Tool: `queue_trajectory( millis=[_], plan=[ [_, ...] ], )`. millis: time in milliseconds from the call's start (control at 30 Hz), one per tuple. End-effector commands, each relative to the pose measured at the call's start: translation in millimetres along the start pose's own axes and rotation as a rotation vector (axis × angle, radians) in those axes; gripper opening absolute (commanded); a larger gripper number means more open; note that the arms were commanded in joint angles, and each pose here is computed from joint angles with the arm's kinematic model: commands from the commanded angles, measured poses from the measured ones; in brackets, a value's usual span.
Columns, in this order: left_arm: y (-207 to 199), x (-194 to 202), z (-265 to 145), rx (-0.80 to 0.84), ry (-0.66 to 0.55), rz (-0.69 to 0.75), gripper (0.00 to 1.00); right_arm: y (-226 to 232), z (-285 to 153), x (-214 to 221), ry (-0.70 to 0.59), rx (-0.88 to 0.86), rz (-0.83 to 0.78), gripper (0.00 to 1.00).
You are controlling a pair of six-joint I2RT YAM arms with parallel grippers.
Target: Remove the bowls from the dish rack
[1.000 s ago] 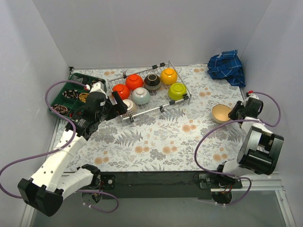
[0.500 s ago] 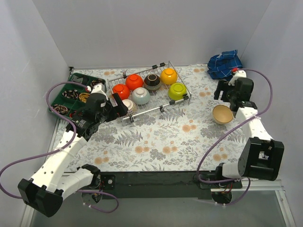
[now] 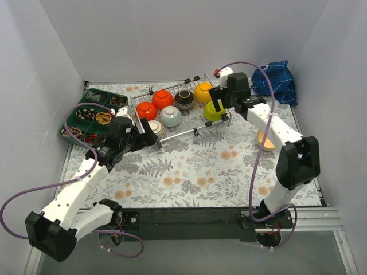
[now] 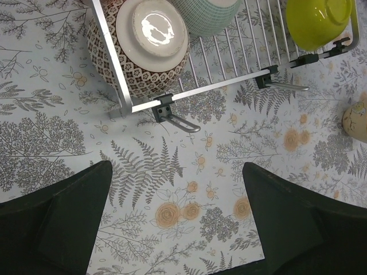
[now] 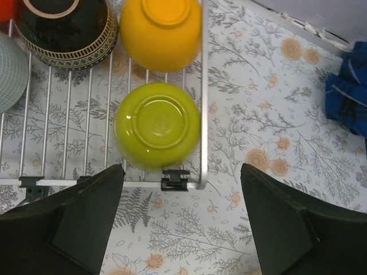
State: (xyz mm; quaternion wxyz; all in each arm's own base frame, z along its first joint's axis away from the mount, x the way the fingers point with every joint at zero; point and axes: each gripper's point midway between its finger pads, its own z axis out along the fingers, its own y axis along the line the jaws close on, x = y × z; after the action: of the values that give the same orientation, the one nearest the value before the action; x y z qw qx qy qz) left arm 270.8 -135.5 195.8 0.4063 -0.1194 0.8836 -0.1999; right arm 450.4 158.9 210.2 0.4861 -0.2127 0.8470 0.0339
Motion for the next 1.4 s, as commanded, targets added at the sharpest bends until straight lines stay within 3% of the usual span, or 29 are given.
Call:
queue_trajectory(
  millis=[0,567,1100,1367],
  plan=[
    [-7,-1,8,0.032,0.001,-0.019,0.98,23,28,5,0.105,0.008,-0.158,0.91],
    [0,3,12,-0.030,0.028,-0.076,0.98,42,102,54,0.307,0.124,-0.439,0.91],
    [7,6,9,-0.067,0.049,-0.074,0.98,77,123,99,0.392,0.058,-0.579,0.99],
    [13,9,3,-0.090,0.053,-0.065,0.98,70,132,128,0.469,0.102,-0.624,0.98]
  ],
)
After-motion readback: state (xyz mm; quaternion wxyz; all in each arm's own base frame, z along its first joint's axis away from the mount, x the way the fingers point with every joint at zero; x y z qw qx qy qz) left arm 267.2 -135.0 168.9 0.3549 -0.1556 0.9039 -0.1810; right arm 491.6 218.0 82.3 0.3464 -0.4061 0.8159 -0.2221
